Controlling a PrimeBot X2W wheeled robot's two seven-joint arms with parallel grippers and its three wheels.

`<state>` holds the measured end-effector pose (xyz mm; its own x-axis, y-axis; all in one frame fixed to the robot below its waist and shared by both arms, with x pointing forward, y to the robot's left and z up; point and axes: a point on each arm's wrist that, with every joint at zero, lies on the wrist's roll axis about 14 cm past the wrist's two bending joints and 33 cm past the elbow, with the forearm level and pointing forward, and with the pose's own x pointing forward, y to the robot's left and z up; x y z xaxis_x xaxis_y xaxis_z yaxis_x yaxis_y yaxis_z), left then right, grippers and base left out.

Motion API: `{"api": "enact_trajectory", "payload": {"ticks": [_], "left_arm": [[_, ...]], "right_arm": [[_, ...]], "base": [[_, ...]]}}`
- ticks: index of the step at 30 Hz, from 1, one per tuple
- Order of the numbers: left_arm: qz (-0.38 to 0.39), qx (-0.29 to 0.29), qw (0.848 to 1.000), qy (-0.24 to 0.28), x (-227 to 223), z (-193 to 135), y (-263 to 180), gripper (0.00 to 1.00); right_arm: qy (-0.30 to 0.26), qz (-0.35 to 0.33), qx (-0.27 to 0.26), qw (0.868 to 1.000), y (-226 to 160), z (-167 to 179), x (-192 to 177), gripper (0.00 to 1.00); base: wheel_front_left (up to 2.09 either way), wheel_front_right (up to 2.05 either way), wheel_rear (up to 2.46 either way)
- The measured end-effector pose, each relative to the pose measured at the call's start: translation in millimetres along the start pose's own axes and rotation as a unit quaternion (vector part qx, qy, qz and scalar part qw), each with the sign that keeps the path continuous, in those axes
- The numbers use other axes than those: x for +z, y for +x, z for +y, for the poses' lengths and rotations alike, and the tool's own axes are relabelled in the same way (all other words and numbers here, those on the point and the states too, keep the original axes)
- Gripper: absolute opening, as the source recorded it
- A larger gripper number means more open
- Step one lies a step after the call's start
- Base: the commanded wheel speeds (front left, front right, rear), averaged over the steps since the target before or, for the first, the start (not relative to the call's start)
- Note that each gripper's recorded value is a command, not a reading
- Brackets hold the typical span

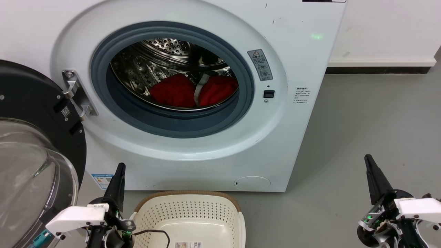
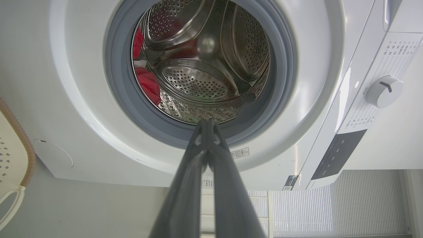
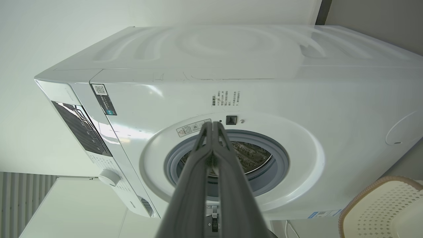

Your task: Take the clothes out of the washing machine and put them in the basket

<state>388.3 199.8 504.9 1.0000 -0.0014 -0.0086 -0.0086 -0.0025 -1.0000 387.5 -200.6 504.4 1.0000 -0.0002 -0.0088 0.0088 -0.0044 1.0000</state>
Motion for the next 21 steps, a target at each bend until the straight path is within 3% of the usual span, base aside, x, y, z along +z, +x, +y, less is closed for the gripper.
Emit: {"api": "enact_trajectory", "payload": {"ticks": [21], "left_arm": [[0.0, 0.0, 1.0, 0.0, 0.1, 0.0, 0.0, 0.0]], "right_arm": [[0.0, 0.0, 0.0, 1.0, 0.0, 0.0, 0.0, 0.0]], "base": [[0.0, 0.0, 0.0]]}}
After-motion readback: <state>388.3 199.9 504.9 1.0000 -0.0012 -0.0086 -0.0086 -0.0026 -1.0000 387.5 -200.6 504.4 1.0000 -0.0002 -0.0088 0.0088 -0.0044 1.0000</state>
